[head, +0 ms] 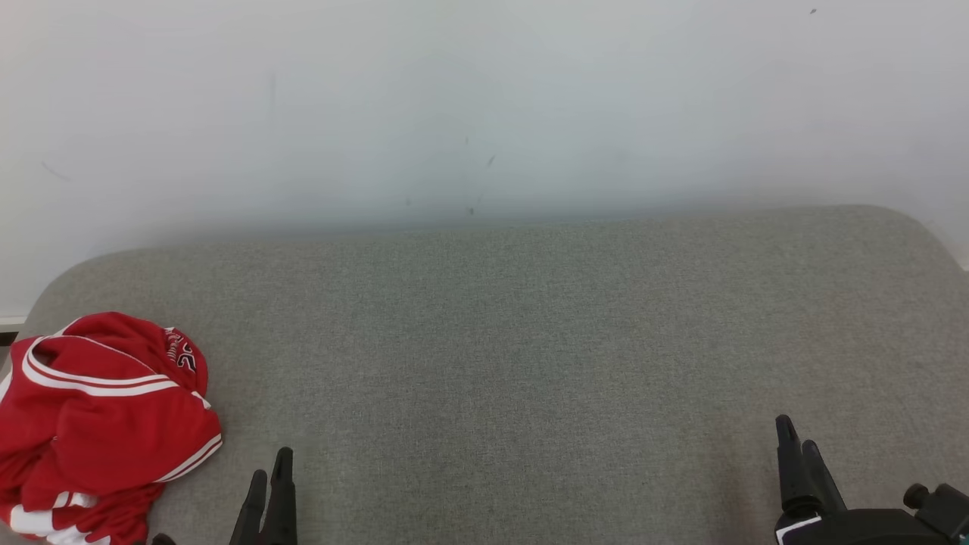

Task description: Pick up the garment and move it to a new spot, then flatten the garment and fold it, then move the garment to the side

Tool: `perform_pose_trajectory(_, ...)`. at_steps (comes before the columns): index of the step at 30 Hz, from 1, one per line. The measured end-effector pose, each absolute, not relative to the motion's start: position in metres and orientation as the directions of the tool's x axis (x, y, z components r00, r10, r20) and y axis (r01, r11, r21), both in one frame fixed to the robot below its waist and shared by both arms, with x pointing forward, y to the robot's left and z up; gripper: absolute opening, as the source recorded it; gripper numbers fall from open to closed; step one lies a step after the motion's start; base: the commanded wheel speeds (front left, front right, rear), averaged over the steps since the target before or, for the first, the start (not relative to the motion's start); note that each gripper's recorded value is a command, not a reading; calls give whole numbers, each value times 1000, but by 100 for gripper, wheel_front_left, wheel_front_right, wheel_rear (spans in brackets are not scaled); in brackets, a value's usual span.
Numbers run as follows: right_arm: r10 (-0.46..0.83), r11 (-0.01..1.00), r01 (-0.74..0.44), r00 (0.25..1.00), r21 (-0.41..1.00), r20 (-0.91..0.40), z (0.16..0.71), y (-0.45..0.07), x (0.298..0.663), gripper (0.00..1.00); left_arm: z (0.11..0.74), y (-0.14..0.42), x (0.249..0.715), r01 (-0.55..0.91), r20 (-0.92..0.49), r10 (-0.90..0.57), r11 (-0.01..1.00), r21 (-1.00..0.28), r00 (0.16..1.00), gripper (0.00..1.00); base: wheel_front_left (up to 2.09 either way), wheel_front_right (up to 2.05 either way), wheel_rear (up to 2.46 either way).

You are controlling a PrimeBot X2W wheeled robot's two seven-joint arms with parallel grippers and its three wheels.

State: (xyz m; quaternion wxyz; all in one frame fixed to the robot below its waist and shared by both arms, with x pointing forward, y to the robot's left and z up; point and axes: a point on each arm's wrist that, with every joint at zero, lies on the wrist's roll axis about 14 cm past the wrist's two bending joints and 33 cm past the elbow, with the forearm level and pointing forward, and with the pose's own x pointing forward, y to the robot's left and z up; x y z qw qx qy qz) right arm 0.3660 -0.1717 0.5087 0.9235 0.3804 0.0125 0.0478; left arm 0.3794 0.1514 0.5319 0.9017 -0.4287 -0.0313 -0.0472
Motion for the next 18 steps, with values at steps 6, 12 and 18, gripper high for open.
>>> perform_pose_trajectory(6, 157, 782, -152, 987, 605, 45, 517, -156, 363, 100, 540, 144, 375, 132, 115, -73, 726, -675, 991, 100, 0, 0, 0)
perform_pose_trajectory(12, 217, 825, -221, 974, 520, 69, 523, -138, 358, 100, 550, 141, 373, 138, 141, -67, 798, -587, 988, 100, 0, 0, 0)
perform_pose_trajectory(18, 244, 851, -253, 966, 460, 81, 525, -129, 354, 100, 554, 141, 369, 130, 157, -56, 848, -514, 986, 100, 0, 0, 0)
